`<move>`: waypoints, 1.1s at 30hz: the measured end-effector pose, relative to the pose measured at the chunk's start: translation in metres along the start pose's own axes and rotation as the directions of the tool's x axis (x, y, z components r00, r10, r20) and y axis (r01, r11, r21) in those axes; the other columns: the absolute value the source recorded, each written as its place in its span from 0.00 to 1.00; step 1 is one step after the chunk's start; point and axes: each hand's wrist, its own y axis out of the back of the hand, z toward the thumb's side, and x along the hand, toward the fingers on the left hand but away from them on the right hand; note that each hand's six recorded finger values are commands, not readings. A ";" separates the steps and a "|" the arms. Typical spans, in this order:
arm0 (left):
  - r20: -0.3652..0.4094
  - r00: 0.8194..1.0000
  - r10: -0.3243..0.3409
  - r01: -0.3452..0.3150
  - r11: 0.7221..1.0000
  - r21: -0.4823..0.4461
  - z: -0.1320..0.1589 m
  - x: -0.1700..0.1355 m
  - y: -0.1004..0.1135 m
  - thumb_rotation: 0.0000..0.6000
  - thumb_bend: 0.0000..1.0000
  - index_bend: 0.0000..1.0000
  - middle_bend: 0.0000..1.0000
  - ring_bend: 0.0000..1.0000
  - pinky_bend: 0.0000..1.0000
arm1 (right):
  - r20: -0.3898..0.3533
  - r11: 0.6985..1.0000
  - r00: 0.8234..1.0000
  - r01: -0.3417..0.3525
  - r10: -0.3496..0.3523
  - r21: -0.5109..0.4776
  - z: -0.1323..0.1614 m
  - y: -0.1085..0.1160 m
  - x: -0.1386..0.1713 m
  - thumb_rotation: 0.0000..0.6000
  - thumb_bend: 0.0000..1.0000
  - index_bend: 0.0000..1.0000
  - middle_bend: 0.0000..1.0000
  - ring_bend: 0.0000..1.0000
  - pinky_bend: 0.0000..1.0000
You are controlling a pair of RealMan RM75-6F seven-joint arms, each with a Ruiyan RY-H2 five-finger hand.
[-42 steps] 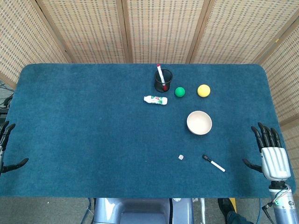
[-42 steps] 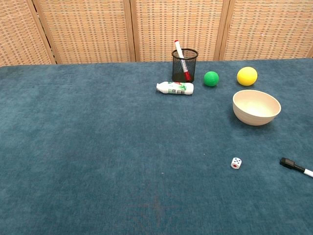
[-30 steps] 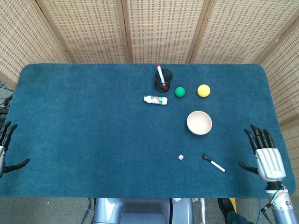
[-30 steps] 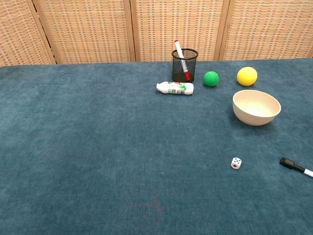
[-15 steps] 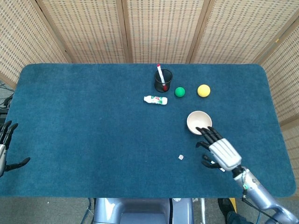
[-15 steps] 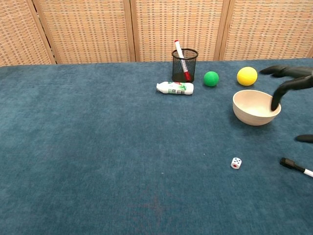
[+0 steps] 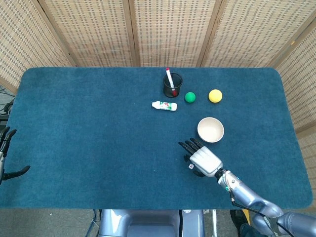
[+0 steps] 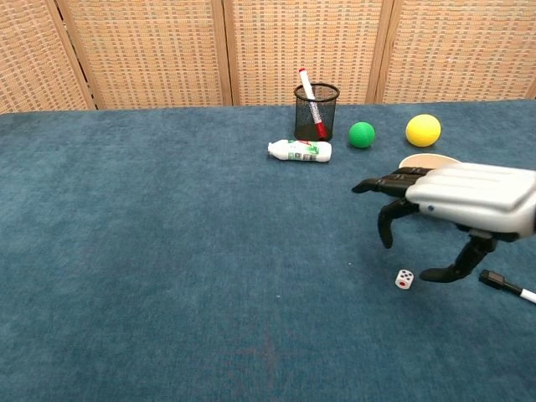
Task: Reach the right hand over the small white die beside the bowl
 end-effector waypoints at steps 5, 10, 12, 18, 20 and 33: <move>0.000 1.000 -0.004 0.004 1.000 -0.001 0.000 0.000 0.000 1.00 0.00 0.00 0.00 0.00 0.00 | -0.002 0.996 1.000 -0.014 0.014 0.090 0.008 -0.011 -0.013 1.00 0.31 0.39 0.00 0.00 0.00; -0.001 1.000 -0.008 0.008 1.000 -0.002 -0.001 0.000 0.000 1.00 0.00 0.00 0.00 0.00 0.00 | 0.011 0.991 0.999 -0.033 0.032 0.127 0.008 -0.019 -0.019 1.00 0.31 0.39 0.01 0.00 0.00; -0.001 1.000 -0.008 0.008 1.000 -0.004 -0.001 0.000 0.000 1.00 0.00 0.00 0.00 0.00 0.00 | 0.014 0.989 0.999 -0.042 0.040 0.139 0.007 -0.024 -0.020 1.00 0.33 0.39 0.01 0.00 0.00; -0.002 1.000 -0.012 0.012 1.000 -0.003 -0.001 0.001 -0.001 1.00 0.00 0.00 0.00 0.00 0.00 | 0.003 0.988 0.999 -0.053 0.053 0.148 0.009 -0.032 -0.020 1.00 0.34 0.39 0.01 0.00 0.00; -0.002 1.000 -0.014 0.014 1.000 -0.003 -0.001 0.002 -0.002 1.00 0.00 0.00 0.00 0.00 0.00 | 0.002 0.987 0.999 -0.054 0.055 0.152 0.009 -0.032 -0.020 1.00 0.34 0.40 0.01 0.00 0.00; -0.005 1.000 -0.020 0.020 1.000 -0.006 -0.001 0.002 -0.002 1.00 0.00 0.00 0.00 0.00 0.00 | 0.007 0.982 0.998 -0.060 0.060 0.181 0.002 -0.035 -0.019 1.00 0.43 0.48 0.03 0.00 0.00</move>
